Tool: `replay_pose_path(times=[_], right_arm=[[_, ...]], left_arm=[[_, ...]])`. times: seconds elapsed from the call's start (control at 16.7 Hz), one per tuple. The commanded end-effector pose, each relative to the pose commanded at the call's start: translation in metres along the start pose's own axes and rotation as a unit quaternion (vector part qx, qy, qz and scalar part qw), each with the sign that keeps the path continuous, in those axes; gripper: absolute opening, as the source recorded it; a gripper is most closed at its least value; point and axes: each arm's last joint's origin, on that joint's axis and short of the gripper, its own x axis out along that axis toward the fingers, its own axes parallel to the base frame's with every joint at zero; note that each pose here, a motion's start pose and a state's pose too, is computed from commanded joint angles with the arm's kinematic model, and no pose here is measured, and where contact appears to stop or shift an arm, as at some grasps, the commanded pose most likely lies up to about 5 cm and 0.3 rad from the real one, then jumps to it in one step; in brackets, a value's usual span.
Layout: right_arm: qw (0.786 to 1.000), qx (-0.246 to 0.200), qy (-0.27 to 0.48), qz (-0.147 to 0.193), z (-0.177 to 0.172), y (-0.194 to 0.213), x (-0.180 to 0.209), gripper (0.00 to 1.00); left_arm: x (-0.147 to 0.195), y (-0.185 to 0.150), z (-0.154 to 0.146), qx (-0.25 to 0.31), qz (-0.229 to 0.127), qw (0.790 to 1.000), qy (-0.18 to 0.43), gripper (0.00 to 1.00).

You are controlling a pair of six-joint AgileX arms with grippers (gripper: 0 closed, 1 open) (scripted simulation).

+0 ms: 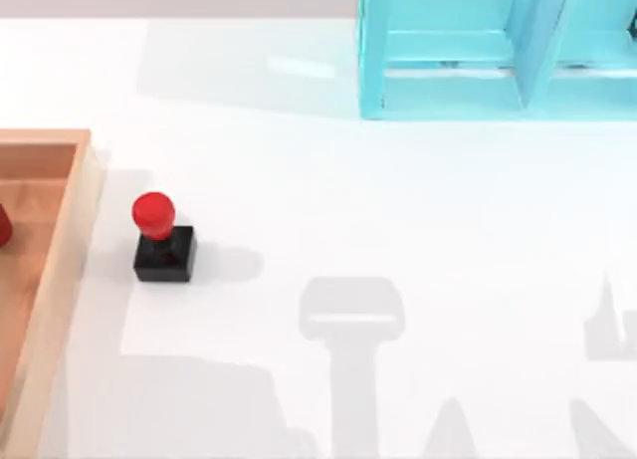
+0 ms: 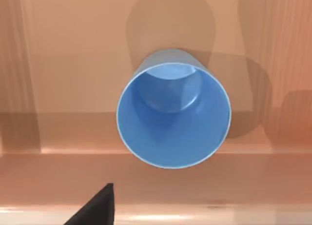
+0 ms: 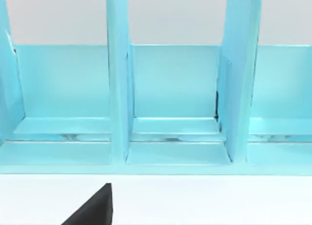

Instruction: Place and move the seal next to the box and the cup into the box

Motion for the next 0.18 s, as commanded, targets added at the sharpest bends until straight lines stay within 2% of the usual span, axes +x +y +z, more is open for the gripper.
replay_pose_path(times=[0.18], right_arm=[[1.000,0.000,0.000,0.000,0.0000,0.0000,0.0000,1.00]], left_arm=[[-0.0091,-0.0004,-0.0007,0.000,0.001,1.000,-0.001,1.00]])
